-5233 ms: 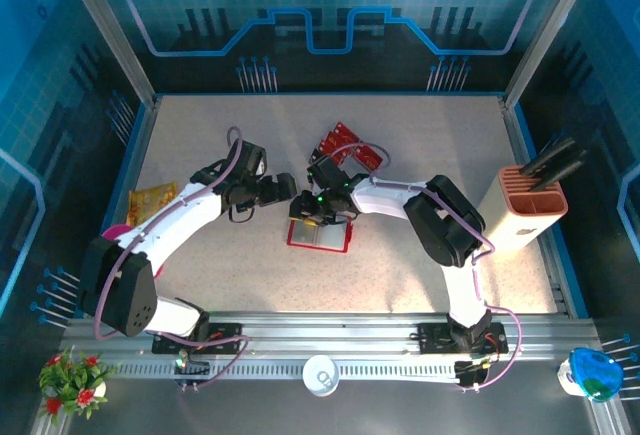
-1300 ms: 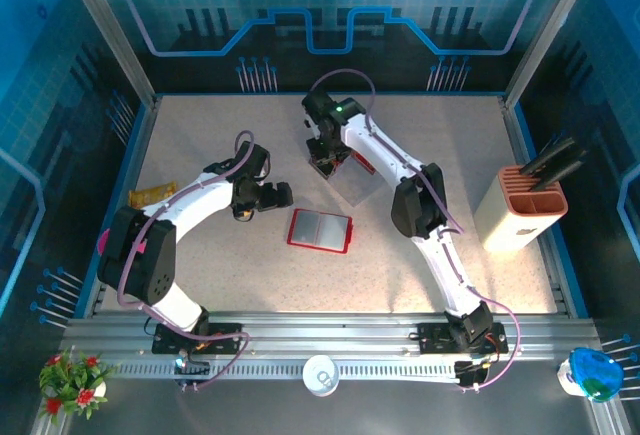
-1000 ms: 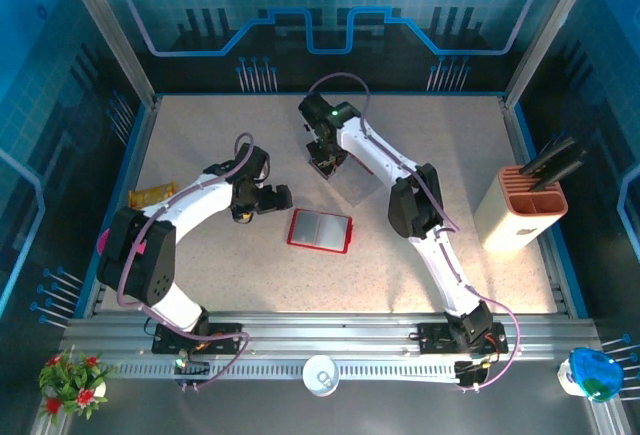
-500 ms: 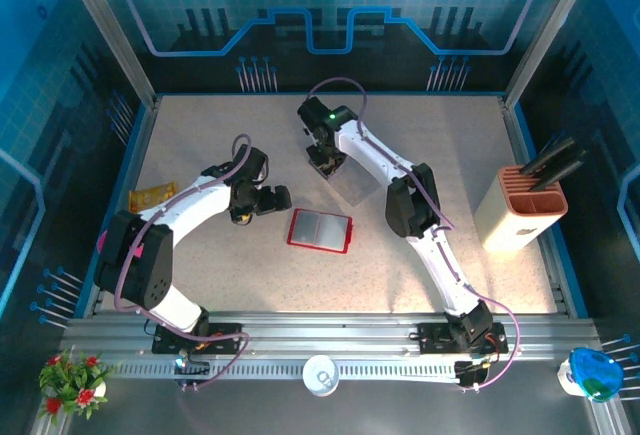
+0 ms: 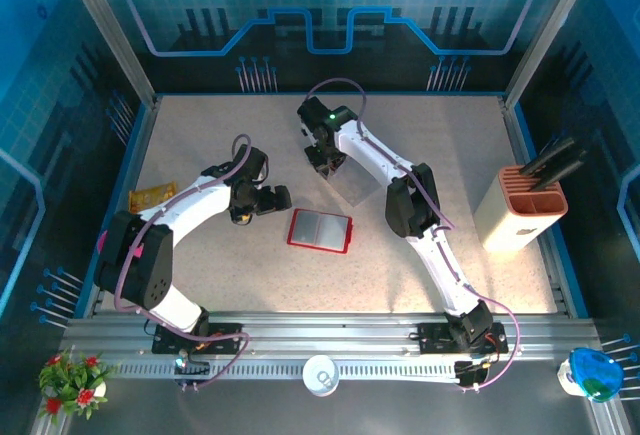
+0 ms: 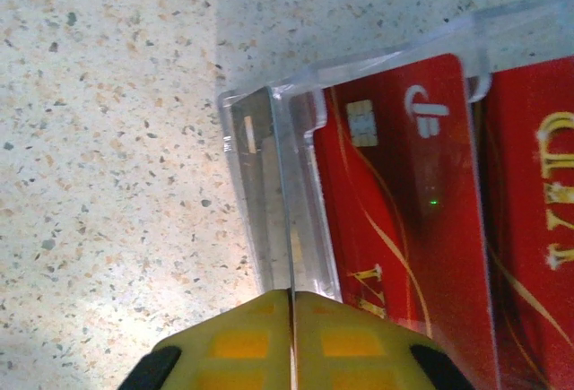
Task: Put the credit cards into the card holder
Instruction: Pick up the credit card from the storage box.
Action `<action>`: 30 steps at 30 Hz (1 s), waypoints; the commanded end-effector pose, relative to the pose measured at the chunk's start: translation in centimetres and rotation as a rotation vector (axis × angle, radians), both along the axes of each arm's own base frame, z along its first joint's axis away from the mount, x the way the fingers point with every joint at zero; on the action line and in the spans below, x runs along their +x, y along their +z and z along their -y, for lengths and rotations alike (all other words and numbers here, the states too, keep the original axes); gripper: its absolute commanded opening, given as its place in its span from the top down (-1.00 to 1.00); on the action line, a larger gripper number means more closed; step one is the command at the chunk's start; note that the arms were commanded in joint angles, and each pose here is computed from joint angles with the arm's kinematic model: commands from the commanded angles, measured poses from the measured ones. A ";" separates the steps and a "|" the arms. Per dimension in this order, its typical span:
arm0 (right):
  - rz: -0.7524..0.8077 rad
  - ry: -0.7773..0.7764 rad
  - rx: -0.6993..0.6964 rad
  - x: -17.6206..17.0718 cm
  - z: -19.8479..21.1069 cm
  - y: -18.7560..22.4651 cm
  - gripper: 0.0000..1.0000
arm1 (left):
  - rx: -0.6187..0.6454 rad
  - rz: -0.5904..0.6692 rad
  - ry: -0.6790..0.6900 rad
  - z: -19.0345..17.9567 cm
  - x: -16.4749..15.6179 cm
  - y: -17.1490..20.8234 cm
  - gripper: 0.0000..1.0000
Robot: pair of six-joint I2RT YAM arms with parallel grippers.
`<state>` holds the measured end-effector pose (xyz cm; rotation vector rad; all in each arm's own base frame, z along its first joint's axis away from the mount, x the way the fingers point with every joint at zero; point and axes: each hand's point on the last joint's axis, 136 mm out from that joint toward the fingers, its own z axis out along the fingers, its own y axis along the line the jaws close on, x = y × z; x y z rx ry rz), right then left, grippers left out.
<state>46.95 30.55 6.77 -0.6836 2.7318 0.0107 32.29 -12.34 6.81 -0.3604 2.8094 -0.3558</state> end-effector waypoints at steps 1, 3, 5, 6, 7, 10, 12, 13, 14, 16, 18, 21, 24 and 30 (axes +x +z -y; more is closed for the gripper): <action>0.001 0.015 0.050 0.1 -0.8 0.8 0.90 | -0.005 -0.019 0.029 -0.5 -0.7 0.1 -0.99; -0.001 0.022 0.070 0.0 -0.9 1.2 0.95 | -0.005 -0.019 0.028 -0.5 -0.7 0.1 -0.99; 0.002 0.034 0.091 0.0 -1.1 1.8 1.00 | -0.006 -0.018 0.025 -0.5 -0.7 0.1 -0.98; 0.004 0.040 0.099 -0.1 -1.2 2.2 1.00 | -0.007 -0.017 0.024 -0.4 -0.6 0.2 -0.99; 0.006 0.049 0.111 -0.1 -1.3 2.6 1.00 | -0.008 -0.017 0.021 -0.4 -0.6 0.2 -0.99; 0.017 0.069 0.138 -0.3 -1.7 4.0 1.00 | -0.020 -0.018 0.006 -0.1 -0.5 0.2 -0.98; 0.026 0.080 0.162 -0.5 -1.9 5.1 1.00 | -0.036 -0.020 -0.010 0.3 -0.4 0.2 -0.98; 0.031 0.083 0.177 -0.6 -2.0 5.8 1.00 | -0.045 -0.017 -0.017 0.5 -0.3 0.2 -0.98; 0.037 0.086 0.190 -0.7 -2.2 6.5 1.00 | -0.054 -0.016 -0.024 0.7 -0.3 0.2 -0.99; 0.048 0.087 0.211 -0.9 -2.3 7.7 1.00 | -0.072 -0.014 -0.039 1.2 -0.1 0.2 -0.99; 0.062 0.085 0.232 -1.1 -2.3 8.9 1.00 | -0.093 -0.012 -0.052 1.6 0.0 0.2 -0.98; 0.082 0.073 0.269 -1.4 -2.0 11.0 1.00 | -0.117 -0.019 -0.065 2.3 -0.1 0.0 -0.99; 0.090 0.042 0.300 -1.8 -1.0 12.3 1.00 | -0.123 -0.029 -0.075 3.0 -0.3 -0.3 -0.99; 0.094 -0.044 0.371 -3.5 2.3 14.0 1.00 | -0.115 -0.040 -0.102 5.0 -0.9 -1.1 -0.99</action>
